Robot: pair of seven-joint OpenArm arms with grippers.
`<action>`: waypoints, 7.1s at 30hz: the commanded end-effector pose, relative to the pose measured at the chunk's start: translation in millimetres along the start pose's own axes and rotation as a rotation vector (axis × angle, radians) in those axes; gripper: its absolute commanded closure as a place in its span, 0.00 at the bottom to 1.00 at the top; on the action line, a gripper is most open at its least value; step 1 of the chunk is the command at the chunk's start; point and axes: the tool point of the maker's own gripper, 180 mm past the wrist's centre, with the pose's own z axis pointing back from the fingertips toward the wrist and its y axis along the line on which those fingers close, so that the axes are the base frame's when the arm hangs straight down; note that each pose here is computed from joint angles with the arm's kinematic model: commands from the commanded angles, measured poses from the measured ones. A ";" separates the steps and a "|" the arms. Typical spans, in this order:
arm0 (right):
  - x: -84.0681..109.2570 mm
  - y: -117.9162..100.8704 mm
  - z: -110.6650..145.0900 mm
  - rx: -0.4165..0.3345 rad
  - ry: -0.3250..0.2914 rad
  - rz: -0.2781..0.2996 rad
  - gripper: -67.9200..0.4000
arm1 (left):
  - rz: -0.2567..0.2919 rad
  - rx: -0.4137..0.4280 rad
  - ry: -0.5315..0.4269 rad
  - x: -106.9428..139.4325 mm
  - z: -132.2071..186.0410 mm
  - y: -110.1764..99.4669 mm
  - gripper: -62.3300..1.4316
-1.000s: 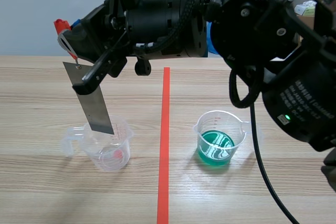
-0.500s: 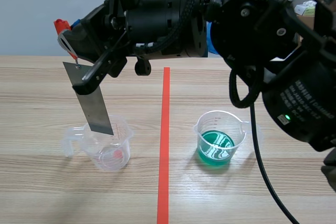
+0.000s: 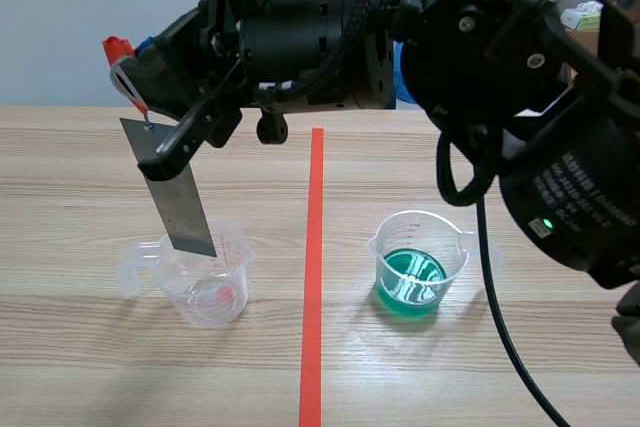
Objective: Do the redox reaction experiment
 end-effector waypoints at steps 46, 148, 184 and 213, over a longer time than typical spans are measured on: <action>12.5 -0.9 0.5 0.000 -0.042 0.012 0.99 | -0.003 0.013 -0.026 5.5 -0.2 2.1 0.01; -94.5 21.4 -23.2 0.150 0.124 0.200 0.00 | -0.003 0.012 -0.026 5.5 -0.2 2.0 0.01; -93.6 21.6 -23.4 0.150 0.119 0.199 0.00 | -0.003 0.012 -0.029 6.1 -0.2 2.0 0.01; -92.6 21.9 -24.1 0.150 0.116 0.200 0.00 | -0.003 0.012 -0.029 6.1 -0.2 2.0 0.01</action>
